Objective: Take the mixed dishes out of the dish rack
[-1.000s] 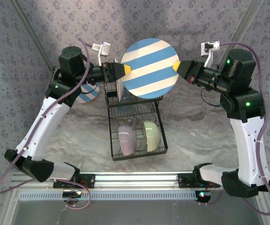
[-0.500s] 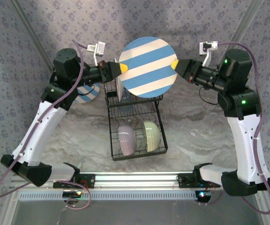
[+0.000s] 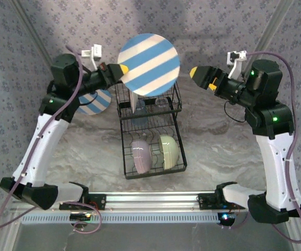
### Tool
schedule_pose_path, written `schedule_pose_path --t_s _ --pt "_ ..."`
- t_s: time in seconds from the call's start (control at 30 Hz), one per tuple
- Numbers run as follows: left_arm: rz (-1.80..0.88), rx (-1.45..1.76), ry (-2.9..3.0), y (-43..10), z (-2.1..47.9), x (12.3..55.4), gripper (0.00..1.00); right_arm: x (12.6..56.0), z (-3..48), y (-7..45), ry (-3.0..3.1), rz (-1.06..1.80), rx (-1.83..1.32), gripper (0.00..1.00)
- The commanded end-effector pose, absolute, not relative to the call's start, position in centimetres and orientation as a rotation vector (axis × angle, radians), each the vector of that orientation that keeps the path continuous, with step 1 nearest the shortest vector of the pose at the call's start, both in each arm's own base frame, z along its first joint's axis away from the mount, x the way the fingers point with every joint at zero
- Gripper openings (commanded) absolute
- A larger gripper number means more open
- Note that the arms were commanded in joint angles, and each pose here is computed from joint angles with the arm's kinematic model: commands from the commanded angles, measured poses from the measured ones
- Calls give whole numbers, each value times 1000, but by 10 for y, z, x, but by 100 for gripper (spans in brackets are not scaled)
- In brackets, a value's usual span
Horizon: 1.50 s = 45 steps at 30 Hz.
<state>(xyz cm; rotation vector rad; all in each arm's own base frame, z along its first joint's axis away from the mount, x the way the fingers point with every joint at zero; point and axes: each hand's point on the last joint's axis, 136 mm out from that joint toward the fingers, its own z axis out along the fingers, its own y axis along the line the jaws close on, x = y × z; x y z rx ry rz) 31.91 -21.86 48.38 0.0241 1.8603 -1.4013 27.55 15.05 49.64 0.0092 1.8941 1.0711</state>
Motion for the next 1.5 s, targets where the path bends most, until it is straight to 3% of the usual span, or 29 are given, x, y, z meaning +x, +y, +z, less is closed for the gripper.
schedule_pose_path --t_s 0.0,0.23,0.47,0.97,1.2,1.47 --pt "-1400 -3 1694 -187 530 308 0 270 488 141 1913 938 -8 100" --pt "-1316 -223 1583 -107 538 323 0 268 463 146 1973 786 -59 100" --pt "-1245 -456 1529 -34 508 347 0 268 439 160 2032 625 -146 100" --pt "-1136 -797 1731 25 313 422 0 239 398 219 2069 605 -431 100" --pt "-1112 -872 1763 35 250 440 0 207 383 244 2026 763 -590 100" --pt "-1062 -954 1790 46 185 453 0 194 370 237 2027 790 -613 100"
